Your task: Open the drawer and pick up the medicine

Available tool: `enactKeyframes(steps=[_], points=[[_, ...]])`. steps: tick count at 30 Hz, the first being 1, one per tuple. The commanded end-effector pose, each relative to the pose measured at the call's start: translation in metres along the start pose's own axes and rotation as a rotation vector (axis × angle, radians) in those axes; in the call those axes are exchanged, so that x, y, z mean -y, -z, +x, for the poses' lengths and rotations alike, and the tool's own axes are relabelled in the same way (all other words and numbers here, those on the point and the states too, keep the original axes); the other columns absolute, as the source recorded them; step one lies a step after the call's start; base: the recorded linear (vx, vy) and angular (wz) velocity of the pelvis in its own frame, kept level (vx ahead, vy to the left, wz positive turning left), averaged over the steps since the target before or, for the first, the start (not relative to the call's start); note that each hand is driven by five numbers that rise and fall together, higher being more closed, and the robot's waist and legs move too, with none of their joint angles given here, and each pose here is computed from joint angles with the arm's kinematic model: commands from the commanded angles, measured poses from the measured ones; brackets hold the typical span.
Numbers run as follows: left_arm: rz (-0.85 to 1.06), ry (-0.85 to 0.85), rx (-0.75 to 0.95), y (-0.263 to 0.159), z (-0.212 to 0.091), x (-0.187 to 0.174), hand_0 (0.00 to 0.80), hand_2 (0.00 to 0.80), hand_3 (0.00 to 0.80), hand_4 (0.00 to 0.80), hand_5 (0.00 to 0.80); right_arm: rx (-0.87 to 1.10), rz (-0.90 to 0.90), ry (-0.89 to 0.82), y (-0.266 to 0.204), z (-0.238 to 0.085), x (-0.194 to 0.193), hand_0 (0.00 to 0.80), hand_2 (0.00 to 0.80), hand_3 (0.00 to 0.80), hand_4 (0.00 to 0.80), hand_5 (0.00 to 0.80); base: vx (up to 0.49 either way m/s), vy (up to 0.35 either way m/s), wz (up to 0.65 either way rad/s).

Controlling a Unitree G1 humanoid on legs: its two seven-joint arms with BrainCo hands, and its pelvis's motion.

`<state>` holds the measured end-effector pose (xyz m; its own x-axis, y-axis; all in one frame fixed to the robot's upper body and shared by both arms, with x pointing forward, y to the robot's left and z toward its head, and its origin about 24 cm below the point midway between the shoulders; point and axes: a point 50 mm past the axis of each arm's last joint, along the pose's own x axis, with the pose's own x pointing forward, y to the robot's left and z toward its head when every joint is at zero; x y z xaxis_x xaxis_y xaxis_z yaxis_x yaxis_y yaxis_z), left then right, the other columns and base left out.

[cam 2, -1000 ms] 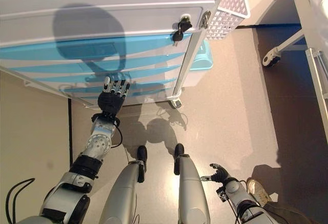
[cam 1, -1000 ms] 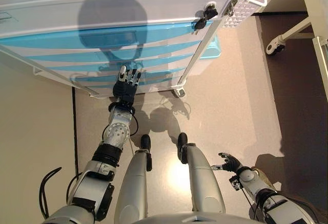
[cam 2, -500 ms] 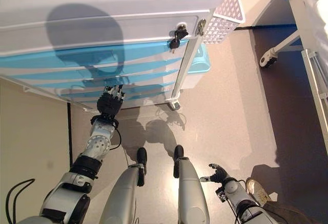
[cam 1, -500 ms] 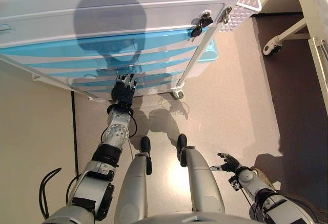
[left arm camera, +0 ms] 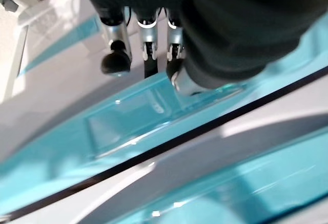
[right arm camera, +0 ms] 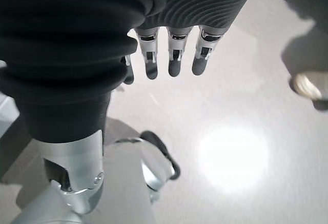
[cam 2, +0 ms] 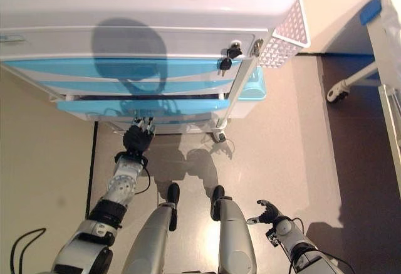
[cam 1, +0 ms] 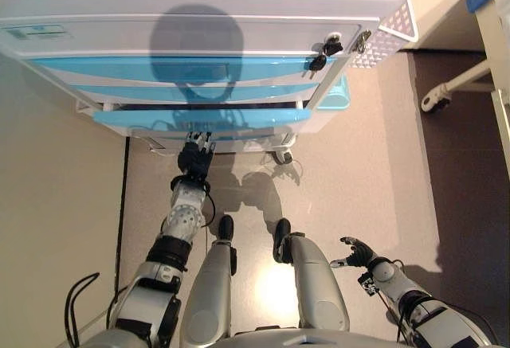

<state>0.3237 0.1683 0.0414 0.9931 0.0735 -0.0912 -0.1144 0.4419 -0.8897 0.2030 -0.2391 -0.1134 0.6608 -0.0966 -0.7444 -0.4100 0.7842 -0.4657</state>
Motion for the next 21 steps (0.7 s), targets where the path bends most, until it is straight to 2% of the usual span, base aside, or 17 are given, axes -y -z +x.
enactKeyframes(steps=[1, 2, 5, 8, 14, 16, 18, 19, 21], points=[[0.030, 0.401, 0.380, -0.091, -0.006, 0.059, 0.800, 0.800, 0.800, 0.800, 0.800, -0.082, -0.023, -0.014, 0.029, -0.008, -0.010, 0.000, 0.000, 0.000, 0.000, 0.000, -0.018, -0.107, 0.42], [0.030, 0.401, 0.380, -0.091, -0.006, 0.059, 0.800, 0.800, 0.800, 0.800, 0.800, -0.082, -0.024, -0.015, 0.029, -0.008, -0.010, 0.000, 0.000, 0.000, 0.000, 0.000, -0.017, -0.090, 0.45], [0.025, 0.284, 0.382, -0.091, -0.018, 0.020, 0.800, 0.800, 0.800, 0.800, 0.800, -0.067, -0.027, 0.003, 0.025, -0.007, -0.006, 0.000, 0.000, 0.000, 0.000, 0.000, -0.014, -0.071, 0.39], [0.019, 0.225, 0.381, -0.088, -0.027, 0.000, 0.800, 0.800, 0.800, 0.800, 0.800, -0.057, -0.033, 0.014, 0.023, -0.007, -0.002, 0.000, 0.000, 0.000, 0.000, 0.000, -0.001, -0.027, 0.23], [0.052, 0.122, 0.351, -0.081, -0.058, -0.041, 0.800, 0.800, 0.800, 0.800, 0.800, -0.070, -0.061, 0.030, 0.026, -0.007, 0.008, 0.000, 0.000, 0.000, 0.000, 0.000, 0.004, 0.003, 0.05], [0.073, 0.021, 0.302, -0.074, -0.085, -0.072, 0.800, 0.800, 0.800, 0.800, 0.800, -0.099, -0.069, 0.047, 0.033, -0.009, 0.015, 0.000, 0.000, 0.000, 0.000, 0.000, 0.014, 0.010, 0.02], [0.073, 0.021, 0.302, -0.074, -0.085, -0.073, 0.800, 0.800, 0.800, 0.800, 0.800, -0.099, -0.069, 0.047, 0.033, -0.009, 0.015, 0.000, 0.000, 0.000, 0.000, 0.000, 0.003, 0.003, 0.05], [0.060, -0.049, 0.254, -0.064, -0.102, -0.090, 0.800, 0.800, 0.800, 0.800, 0.800, -0.118, -0.069, 0.057, 0.038, -0.011, 0.017, 0.000, 0.000, 0.000, 0.000, 0.000, 0.005, 0.006, 0.12], [0.041, -0.107, 0.219, -0.056, -0.113, -0.103, 0.800, 0.800, 0.800, 0.800, 0.800, -0.134, -0.071, 0.056, 0.041, -0.012, 0.015, 0.000, 0.000, 0.000, 0.000, 0.000, 0.003, 0.010, 0.12]])
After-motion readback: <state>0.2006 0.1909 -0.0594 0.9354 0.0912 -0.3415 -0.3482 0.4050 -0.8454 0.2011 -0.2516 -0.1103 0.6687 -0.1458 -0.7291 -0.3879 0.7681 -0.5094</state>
